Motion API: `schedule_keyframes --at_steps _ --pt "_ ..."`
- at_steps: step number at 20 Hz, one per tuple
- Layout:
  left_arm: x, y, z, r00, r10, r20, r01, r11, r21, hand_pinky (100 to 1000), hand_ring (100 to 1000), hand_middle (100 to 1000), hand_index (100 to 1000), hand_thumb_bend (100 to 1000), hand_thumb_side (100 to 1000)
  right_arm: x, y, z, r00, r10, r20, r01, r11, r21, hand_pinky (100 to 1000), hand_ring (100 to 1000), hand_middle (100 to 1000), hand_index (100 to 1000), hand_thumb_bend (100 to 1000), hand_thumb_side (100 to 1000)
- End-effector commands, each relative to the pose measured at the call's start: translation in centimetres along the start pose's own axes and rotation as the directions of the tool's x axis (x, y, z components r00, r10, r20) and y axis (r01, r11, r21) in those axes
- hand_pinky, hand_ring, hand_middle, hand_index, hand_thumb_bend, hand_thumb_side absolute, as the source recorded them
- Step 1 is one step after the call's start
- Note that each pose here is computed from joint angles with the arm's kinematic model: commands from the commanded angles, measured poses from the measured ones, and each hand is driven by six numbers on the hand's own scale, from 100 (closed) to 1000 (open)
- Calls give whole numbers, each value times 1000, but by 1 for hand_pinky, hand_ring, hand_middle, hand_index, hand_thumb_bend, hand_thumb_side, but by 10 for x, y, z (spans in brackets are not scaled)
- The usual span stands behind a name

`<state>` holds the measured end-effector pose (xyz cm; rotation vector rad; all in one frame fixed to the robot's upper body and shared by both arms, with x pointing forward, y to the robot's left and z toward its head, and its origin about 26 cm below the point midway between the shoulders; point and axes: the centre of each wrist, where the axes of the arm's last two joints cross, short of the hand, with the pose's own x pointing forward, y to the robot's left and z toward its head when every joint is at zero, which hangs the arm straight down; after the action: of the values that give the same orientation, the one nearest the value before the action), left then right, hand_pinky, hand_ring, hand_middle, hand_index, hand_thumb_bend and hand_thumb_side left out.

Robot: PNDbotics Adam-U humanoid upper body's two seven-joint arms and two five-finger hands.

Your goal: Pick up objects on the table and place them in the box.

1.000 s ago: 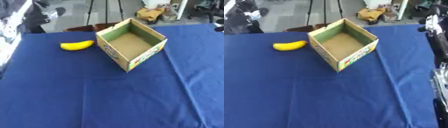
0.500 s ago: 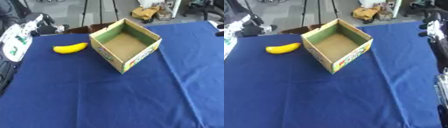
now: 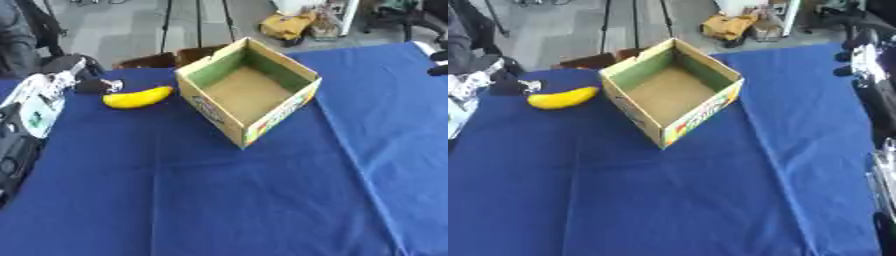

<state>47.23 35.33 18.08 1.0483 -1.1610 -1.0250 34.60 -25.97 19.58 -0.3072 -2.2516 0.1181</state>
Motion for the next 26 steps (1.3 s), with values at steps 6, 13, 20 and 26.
schedule_keyframes --at_steps 6,13,20,26 --pt "6 13 -3 995 -77 56 73 995 66 755 705 683 769 467 663 7 -6 -7 999 8 32 -8 1000 1 550 625 591 779 100 596" --pt "14 9 -4 992 -100 79 95 993 66 758 700 677 766 409 655 7 -6 -7 999 5 32 -5 1000 2 550 625 591 779 100 596" --pt "17 7 -2 983 -143 117 128 984 127 770 704 673 761 402 653 7 -6 -8 999 5 34 -5 1000 8 550 626 590 780 100 597" --pt "13 4 -2 982 -144 122 126 982 143 776 719 676 763 394 655 9 -6 -10 999 2 40 -3 1000 10 551 627 590 780 100 596"
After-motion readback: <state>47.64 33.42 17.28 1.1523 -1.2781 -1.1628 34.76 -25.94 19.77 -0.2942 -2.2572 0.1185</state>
